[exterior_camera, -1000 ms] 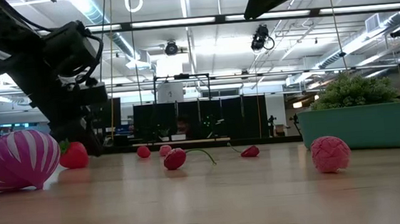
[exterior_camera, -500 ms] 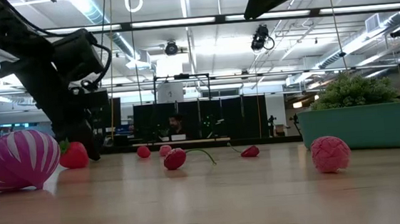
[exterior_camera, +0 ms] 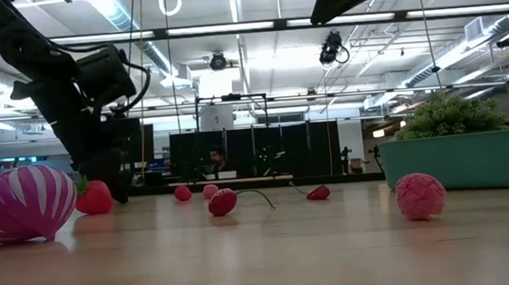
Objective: Pick and placing Produce into tupperware
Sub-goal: Put the cherry into the green bin
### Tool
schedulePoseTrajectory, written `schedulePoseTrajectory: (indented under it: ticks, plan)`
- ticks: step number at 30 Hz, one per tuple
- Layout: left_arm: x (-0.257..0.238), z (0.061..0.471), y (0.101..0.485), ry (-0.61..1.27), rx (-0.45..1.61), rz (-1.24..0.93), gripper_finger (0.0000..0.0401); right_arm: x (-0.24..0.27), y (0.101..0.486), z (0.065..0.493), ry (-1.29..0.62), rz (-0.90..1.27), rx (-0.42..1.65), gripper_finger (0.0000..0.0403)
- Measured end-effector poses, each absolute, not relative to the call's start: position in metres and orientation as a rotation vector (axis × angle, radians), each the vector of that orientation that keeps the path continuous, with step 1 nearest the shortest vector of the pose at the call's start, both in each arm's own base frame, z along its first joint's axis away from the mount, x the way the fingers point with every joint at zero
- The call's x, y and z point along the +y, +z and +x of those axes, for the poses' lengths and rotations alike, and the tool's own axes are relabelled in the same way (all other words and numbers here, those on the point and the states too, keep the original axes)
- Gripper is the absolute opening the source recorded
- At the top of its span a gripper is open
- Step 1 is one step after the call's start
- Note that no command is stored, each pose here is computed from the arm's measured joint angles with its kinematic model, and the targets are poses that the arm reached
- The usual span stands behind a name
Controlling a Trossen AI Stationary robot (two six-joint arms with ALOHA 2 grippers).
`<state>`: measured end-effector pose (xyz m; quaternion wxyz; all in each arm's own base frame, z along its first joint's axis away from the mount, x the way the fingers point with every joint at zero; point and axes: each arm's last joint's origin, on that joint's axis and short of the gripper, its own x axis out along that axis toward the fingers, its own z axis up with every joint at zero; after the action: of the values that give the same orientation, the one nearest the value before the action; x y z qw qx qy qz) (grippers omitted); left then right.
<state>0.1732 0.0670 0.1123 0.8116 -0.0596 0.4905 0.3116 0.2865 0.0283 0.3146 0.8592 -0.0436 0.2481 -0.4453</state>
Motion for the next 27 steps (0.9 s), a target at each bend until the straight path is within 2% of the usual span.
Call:
schedulePoseTrajectory:
  ticks: [7, 13, 18, 21, 27]
  plan:
    - [0.0694, 0.1728, 0.1122, 0.681, 1.04, -0.132, 0.001, 0.0283, 0.3145, 0.2865, -0.935, -0.092, 0.521, 0.0117]
    - [0.0694, 0.173, 0.1122, 0.673, 1.038, -0.13, 0.0017, 0.0283, 0.3145, 0.2865, -0.935, -0.092, 0.521, 0.0117]
    - [0.0695, 0.1734, 0.1124, 0.671, 1.034, -0.129, 0.0005, 0.0283, 0.3146, 0.2865, -0.935, -0.092, 0.521, 0.0117]
    - [0.0686, 0.1738, 0.1124, 0.666, 1.034, -0.126, 0.0023, 0.0284, 0.3145, 0.2865, -0.934, -0.092, 0.521, 0.0117]
    - [0.0644, 0.1752, 0.1135, 0.648, 1.035, -0.08, 0.0104, 0.0283, 0.3145, 0.2865, -0.935, -0.092, 0.521, 0.0117]
